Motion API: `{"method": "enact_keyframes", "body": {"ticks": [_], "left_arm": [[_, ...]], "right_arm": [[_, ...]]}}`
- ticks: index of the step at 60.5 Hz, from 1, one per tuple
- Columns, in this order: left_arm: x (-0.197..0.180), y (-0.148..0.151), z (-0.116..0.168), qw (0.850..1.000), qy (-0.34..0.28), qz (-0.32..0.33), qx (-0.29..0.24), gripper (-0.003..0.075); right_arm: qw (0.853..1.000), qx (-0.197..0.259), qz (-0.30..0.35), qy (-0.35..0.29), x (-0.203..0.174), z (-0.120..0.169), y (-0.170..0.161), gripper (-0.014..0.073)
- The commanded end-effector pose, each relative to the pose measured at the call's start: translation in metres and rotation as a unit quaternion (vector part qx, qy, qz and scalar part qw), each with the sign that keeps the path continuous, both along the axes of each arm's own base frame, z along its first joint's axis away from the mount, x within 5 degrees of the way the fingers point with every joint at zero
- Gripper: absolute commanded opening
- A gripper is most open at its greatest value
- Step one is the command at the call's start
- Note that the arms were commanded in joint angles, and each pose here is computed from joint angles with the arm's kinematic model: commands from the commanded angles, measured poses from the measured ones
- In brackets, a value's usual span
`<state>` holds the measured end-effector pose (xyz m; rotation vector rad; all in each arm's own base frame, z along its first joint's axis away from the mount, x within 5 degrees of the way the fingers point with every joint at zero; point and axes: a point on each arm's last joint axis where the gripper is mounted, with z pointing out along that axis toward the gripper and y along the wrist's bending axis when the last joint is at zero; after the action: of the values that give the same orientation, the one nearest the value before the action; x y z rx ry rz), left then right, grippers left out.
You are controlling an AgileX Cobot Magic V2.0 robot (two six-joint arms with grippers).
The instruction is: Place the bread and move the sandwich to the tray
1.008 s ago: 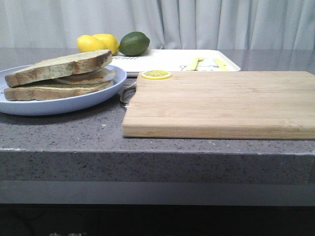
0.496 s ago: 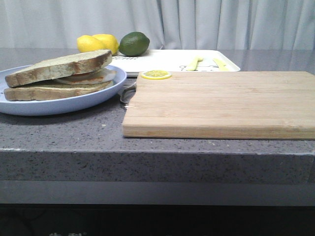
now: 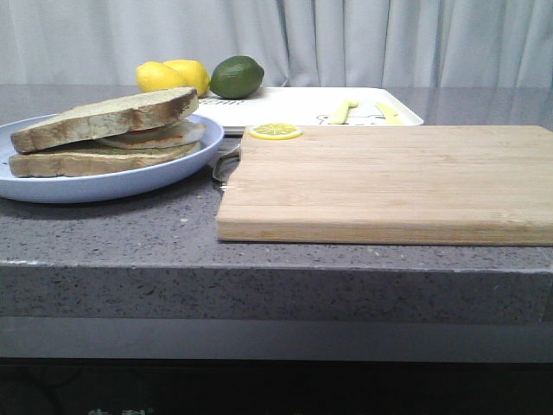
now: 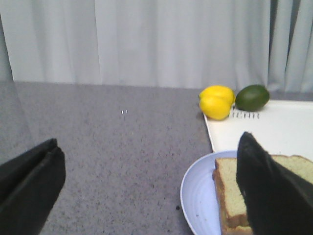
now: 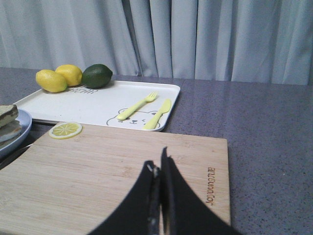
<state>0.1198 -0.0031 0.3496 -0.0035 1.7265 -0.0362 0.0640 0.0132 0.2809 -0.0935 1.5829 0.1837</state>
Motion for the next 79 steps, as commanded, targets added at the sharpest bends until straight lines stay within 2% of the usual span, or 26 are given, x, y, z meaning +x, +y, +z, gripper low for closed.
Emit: {"method": "enact_keyframes", "body": {"ticks": [1,8,16,28,38,47,62,72,76,79], "left_arm": [[0.029,-0.003,0.015,1.000,0.025,-0.006,-0.015,0.0691],[0.068,-0.006,0.012,0.992,0.122,-0.006,-0.030,0.0691],[0.110,-0.014,0.002,0.975,0.218,-0.017,-0.024,0.0691],[0.162,-0.033,-0.019,0.954,0.296,-0.040,-0.012,0.0691],[0.194,-0.040,-0.045,0.926,0.374,-0.042,-0.004,0.0691],[0.209,-0.041,-0.056,0.913,0.406,-0.038,0.009,0.0691],[0.212,-0.038,-0.058,0.913,0.405,-0.032,0.008,0.0691],[0.218,-0.036,-0.070,0.905,0.424,-0.027,0.004,0.0689],[0.219,-0.036,-0.074,0.902,0.431,-0.027,0.004,0.0661],[0.219,-0.036,-0.075,0.900,0.435,-0.027,0.003,0.0608]], "right_arm": [[0.999,0.015,-0.014,-0.049,-0.001,0.016,-0.003,-0.0051],[0.999,0.015,-0.014,-0.050,-0.001,0.016,-0.003,-0.0051],[0.998,0.015,-0.015,-0.051,-0.001,0.016,-0.003,-0.0051],[0.998,0.015,-0.015,-0.052,-0.001,0.017,-0.003,-0.0051],[0.998,0.015,-0.015,-0.052,-0.001,0.017,-0.003,-0.0051],[0.998,0.015,-0.015,-0.051,-0.001,0.016,-0.003,-0.0051],[0.998,0.015,-0.015,-0.051,-0.001,0.016,-0.003,-0.0051],[0.998,0.015,-0.015,-0.051,-0.001,0.017,-0.003,-0.0051],[0.998,0.015,-0.015,-0.051,-0.001,0.017,-0.003,-0.0051],[0.998,0.015,-0.015,-0.051,-0.001,0.017,-0.003,-0.0051]]}}
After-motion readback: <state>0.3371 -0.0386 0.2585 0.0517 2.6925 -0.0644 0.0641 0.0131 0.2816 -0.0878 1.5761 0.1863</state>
